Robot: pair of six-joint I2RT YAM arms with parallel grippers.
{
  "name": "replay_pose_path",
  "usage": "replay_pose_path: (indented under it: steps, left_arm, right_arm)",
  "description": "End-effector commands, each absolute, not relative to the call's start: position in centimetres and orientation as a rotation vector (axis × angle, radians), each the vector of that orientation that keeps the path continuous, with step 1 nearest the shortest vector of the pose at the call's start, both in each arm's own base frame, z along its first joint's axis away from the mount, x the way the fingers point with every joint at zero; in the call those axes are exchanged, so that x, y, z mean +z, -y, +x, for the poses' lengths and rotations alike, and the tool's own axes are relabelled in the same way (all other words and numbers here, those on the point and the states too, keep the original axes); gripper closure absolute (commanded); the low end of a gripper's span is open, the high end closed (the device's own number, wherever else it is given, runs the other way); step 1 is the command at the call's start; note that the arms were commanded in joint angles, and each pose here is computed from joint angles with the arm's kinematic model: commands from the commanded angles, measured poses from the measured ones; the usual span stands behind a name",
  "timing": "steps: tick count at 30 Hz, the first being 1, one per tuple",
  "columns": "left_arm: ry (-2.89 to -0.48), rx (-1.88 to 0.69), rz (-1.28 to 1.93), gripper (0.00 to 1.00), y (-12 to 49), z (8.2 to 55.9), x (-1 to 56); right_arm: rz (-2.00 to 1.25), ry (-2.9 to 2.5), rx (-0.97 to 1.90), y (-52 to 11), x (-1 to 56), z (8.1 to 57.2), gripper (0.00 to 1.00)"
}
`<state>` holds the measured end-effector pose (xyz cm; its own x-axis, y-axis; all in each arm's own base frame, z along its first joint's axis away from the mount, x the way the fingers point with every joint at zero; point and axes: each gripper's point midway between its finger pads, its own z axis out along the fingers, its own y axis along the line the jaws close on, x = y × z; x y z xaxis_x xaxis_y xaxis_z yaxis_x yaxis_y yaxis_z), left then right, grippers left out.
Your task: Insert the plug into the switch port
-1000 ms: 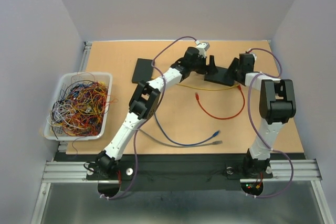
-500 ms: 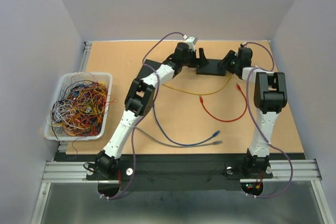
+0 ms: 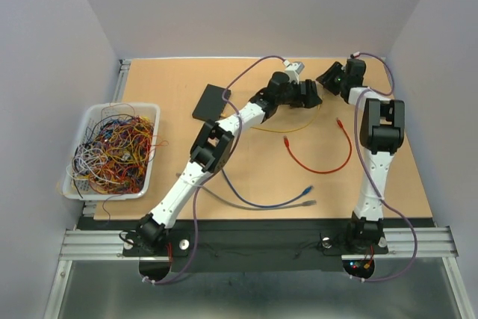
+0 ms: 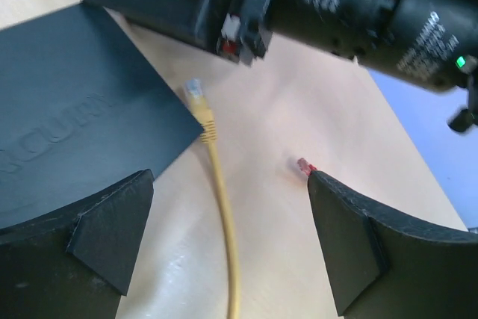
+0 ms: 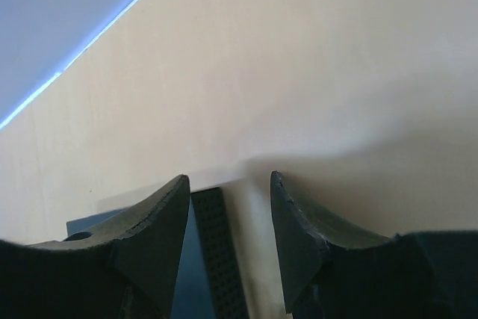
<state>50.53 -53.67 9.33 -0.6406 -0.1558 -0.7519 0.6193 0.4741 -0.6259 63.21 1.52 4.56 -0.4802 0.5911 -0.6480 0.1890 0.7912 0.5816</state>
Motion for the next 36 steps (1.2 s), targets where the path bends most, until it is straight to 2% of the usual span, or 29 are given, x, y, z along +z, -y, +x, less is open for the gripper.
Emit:
replay_pose_path:
  steps: [1,2,3,4,5,6,7,9,10,12,13,14,19,21,22,24,32,36]
  left_arm:
    - [-1.828,-1.208,0.385,0.03,52.4,51.7,14.8]
    - [-1.878,-1.17,0.379,0.04,51.5,51.3,12.8]
    - [-1.877,-1.15,0.37,0.04,50.8,51.2,13.1]
    - [-1.818,-1.148,0.357,0.05,49.7,51.2,17.1]
    - [-1.846,-1.12,0.333,0.05,48.4,50.7,15.5]
    - [-1.837,-1.104,0.314,0.05,47.4,50.7,16.3]
    - [-1.765,-1.085,0.281,0.05,45.8,50.9,20.6]
    - [-1.794,-1.032,0.252,0.05,43.5,50.3,20.4]
    - [-1.742,-1.014,0.227,0.05,42.2,49.9,23.8]
    - [-1.763,-0.975,0.192,0.05,39.4,49.5,23.9]
    - [-1.72,-0.977,0.177,0.05,38.1,48.8,26.9]
    - [-1.724,-0.953,0.163,0.05,36.8,48.7,27.3]
    - [-1.741,-0.846,0.096,0.05,31.1,44.6,28.4]
    - [-1.788,-0.81,0.081,0.05,29.6,43.0,26.2]
    - [-1.76,-0.802,0.065,0.06,28.6,42.1,27.5]
    - [-1.799,-0.771,0.049,0.06,27.3,40.7,25.4]
    - [-1.816,-0.719,0.021,0.05,23.9,36.9,23.6]
    - [-1.851,-0.696,0.032,0.06,23.4,36.2,22.0]
  right_arm:
    - [0.723,-2.164,0.438,2.3,1.2,61.0,0.47]
    - [0.69,-2.165,0.429,2.3,1.7,60.9,0.46]
    - [0.662,-2.139,0.424,2.1,3.6,60.7,0.46]
    - [0.646,-2.139,0.411,1.9,4.1,60.2,0.46]
    - [0.591,-2.094,0.397,1.8,6.0,60.7,0.44]
    - [0.548,-2.059,0.396,1.0,7.6,60.9,0.43]
    - [0.501,-2.028,0.387,0.5,9.9,60.6,0.41]
    - [0.441,-1.996,0.384,-0.9,12.5,60.5,0.38]
    - [0.393,-1.984,0.392,-2.8,13.8,60.4,0.37]
    - [0.31,-1.957,0.416,-6.0,16.6,59.5,0.35]
    - [0.287,-1.956,0.435,-7.1,17.2,59.0,0.34]
    - [0.275,-1.959,0.463,-8.0,17.6,58.2,0.34]
    - [0.124,-2.019,0.696,-15.8,17.0,55.6,0.34]
    - [0.077,-2.036,0.723,-18.1,16.1,55.7,0.34]
    - [0.043,-2.052,0.742,-20.1,15.7,55.4,0.35]
    - [0.034,-2.081,0.713,-21.4,14.7,55.9,0.36]
    - [0.065,-2.211,0.436,-23.5,8.4,59.2,0.42]
    - [0.133,-2.243,0.279,-21.6,6.2,59.9,0.43]
